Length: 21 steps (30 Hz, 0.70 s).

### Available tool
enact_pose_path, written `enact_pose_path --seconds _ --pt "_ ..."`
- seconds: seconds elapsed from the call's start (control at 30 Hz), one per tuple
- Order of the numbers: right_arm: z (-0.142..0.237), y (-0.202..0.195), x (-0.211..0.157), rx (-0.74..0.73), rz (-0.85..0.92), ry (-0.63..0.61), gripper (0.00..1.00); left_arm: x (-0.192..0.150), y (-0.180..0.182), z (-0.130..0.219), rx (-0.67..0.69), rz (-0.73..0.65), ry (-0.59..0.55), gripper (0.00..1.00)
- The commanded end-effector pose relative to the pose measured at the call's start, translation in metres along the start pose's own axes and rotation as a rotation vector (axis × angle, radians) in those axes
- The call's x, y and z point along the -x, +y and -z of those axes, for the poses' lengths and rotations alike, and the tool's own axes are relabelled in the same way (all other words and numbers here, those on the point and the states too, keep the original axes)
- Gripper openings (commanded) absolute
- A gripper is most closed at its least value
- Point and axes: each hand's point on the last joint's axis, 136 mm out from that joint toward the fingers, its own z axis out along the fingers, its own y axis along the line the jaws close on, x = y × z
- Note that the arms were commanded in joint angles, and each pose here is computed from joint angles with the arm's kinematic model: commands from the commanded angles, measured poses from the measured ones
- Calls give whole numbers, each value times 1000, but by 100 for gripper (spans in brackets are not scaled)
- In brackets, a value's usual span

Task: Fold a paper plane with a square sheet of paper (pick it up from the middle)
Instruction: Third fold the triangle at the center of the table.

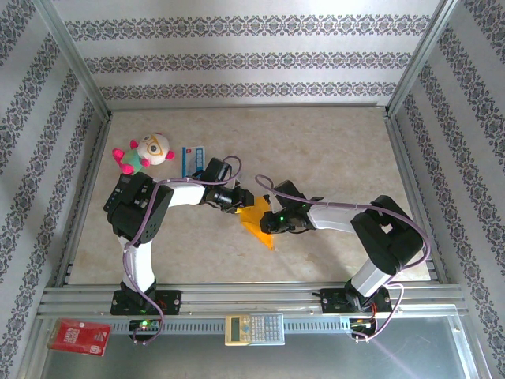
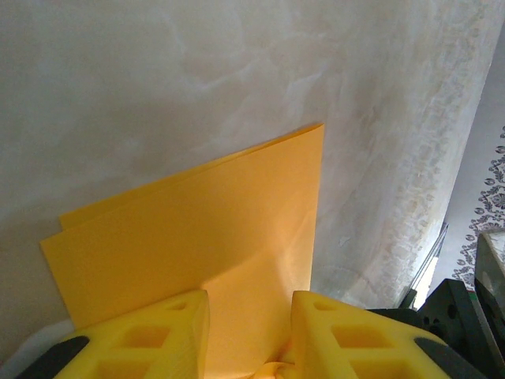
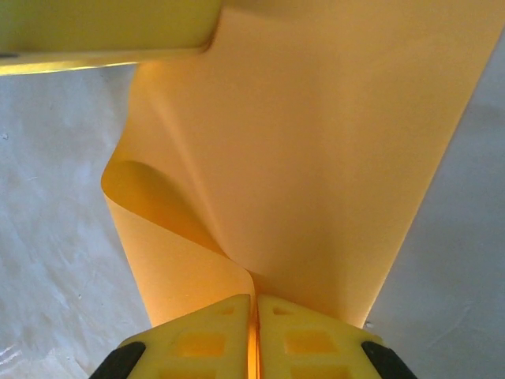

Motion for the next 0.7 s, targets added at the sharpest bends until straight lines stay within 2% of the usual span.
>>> enact_pose_path --seconds 0.0,0.67 --pt "-1 -2 2 4 19 2 12 -19 37 -16 100 41 62 34" --pt "-4 -4 5 0 31 11 11 -19 38 -17 99 44 62 34"
